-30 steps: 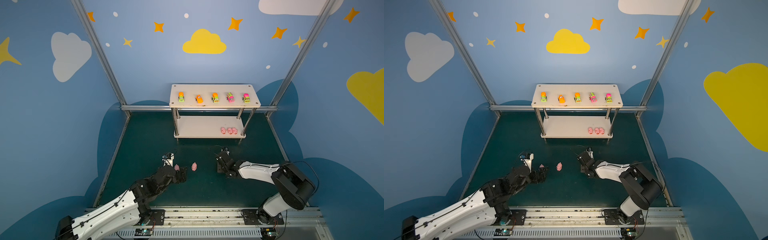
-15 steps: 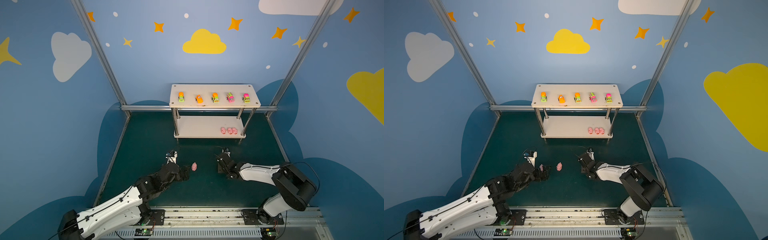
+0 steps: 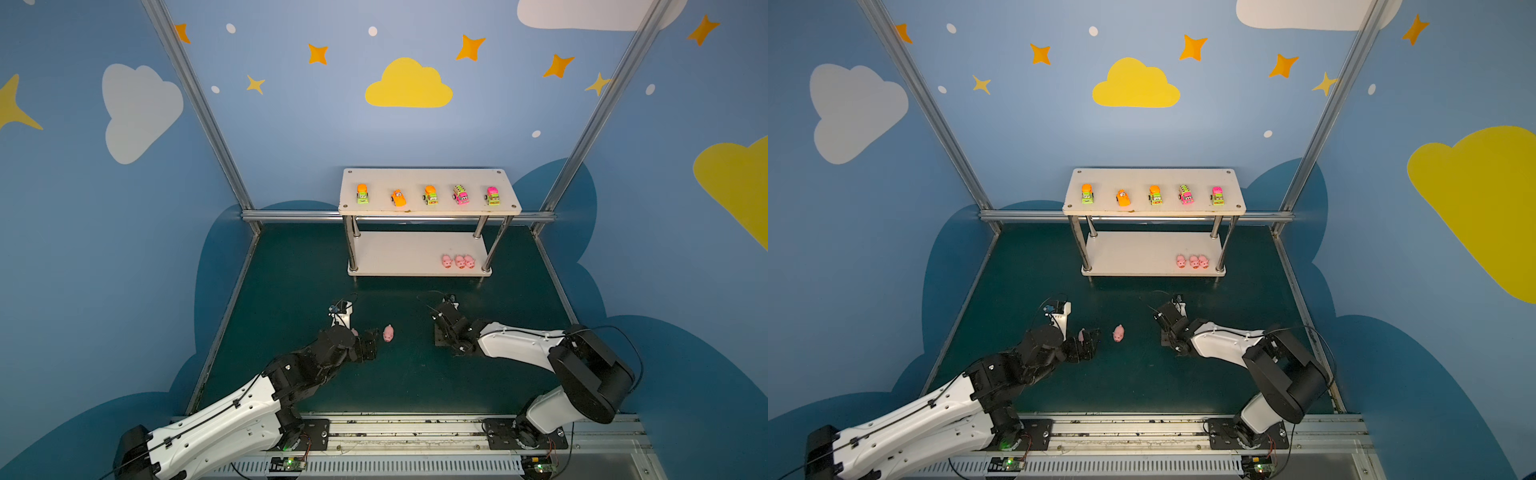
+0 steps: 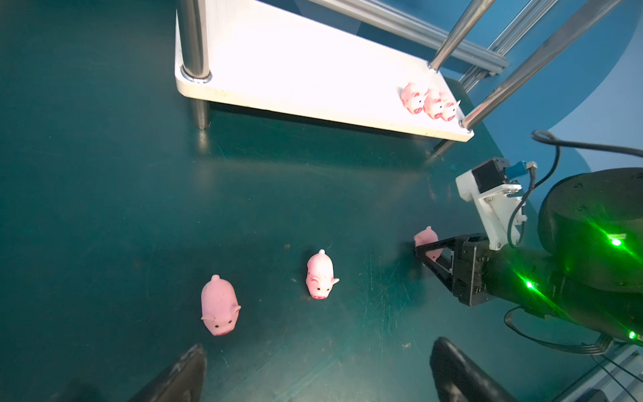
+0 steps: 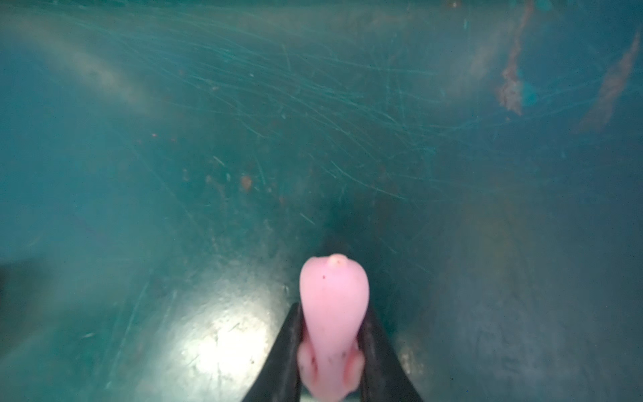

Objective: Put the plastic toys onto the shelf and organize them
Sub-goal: 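Carry the fourth pig with the right gripper to the lower shelf, then set the fourth pig beside the row and open the right gripper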

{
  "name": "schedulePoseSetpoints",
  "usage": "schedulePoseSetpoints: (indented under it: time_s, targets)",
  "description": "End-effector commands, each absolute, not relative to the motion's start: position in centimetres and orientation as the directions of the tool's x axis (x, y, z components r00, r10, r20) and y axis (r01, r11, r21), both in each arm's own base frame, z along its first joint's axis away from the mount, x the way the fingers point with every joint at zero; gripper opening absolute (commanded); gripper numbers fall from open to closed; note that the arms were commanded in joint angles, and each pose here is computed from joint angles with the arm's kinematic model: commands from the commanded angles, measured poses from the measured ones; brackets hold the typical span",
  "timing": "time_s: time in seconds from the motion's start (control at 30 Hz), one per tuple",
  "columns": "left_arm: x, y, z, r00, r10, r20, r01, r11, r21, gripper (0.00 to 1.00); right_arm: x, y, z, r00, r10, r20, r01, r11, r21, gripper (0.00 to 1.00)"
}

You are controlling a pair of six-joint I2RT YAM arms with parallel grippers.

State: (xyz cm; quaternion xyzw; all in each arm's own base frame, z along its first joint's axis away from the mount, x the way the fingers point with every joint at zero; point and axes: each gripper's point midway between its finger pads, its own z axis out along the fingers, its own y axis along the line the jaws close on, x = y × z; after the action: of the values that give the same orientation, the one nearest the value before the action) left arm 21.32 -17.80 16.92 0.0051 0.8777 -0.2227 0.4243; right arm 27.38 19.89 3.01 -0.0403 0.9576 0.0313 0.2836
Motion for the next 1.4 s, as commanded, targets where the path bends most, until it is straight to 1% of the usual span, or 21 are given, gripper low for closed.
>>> schedulePoseSetpoints:
  time_s: [0.0, 0.37, 0.5, 0.83, 1.0, 1.13, 1.37]
  targets:
    - [21.3, -16.9, 16.5, -0.624, -0.16, -0.765, 0.191, 0.918, -0.348, 1.0, 27.4, 20.4, 4.3, -0.84, -0.087, -0.535, -0.119, 0.993, 0.026, 0.23]
    - [21.6, -15.7, 16.8, -0.597, -0.155, -0.787, 0.185, 0.928, -0.323, 1.0, 31.0, 23.0, 7.7, -0.809, -0.12, -0.575, -0.156, 0.988, 0.014, 0.23]
    - [21.8, -15.4, 16.8, -0.591, -0.149, -0.793, 0.18, 0.934, -0.31, 1.0, 33.3, 24.0, 9.1, -0.798, -0.126, -0.59, -0.173, 0.985, 0.024, 0.23]
    - [22.8, -14.2, 16.9, -0.569, -0.155, -0.808, 0.147, 0.947, -0.285, 1.0, 41.0, 25.1, 11.7, -0.773, -0.131, -0.621, -0.188, 0.982, 0.027, 0.22]
    - [23.4, -13.8, 16.9, -0.564, -0.163, -0.809, 0.132, 0.95, -0.283, 1.0, 44.2, 25.1, 11.8, -0.769, -0.136, -0.624, -0.188, 0.982, 0.017, 0.22]
    - [23.8, -13.7, 16.8, -0.566, -0.173, -0.806, 0.122, 0.949, -0.29, 1.0, 46.2, 24.5, 10.7, -0.778, -0.139, -0.612, -0.181, 0.983, 0.006, 0.22]
    - [24.6, -13.6, 16.1, -0.579, -0.183, -0.794, 0.105, 0.95, -0.295, 1.0, 48.1, 23.2, 9.3, -0.793, -0.142, -0.592, -0.166, 0.986, -0.015, 0.22]
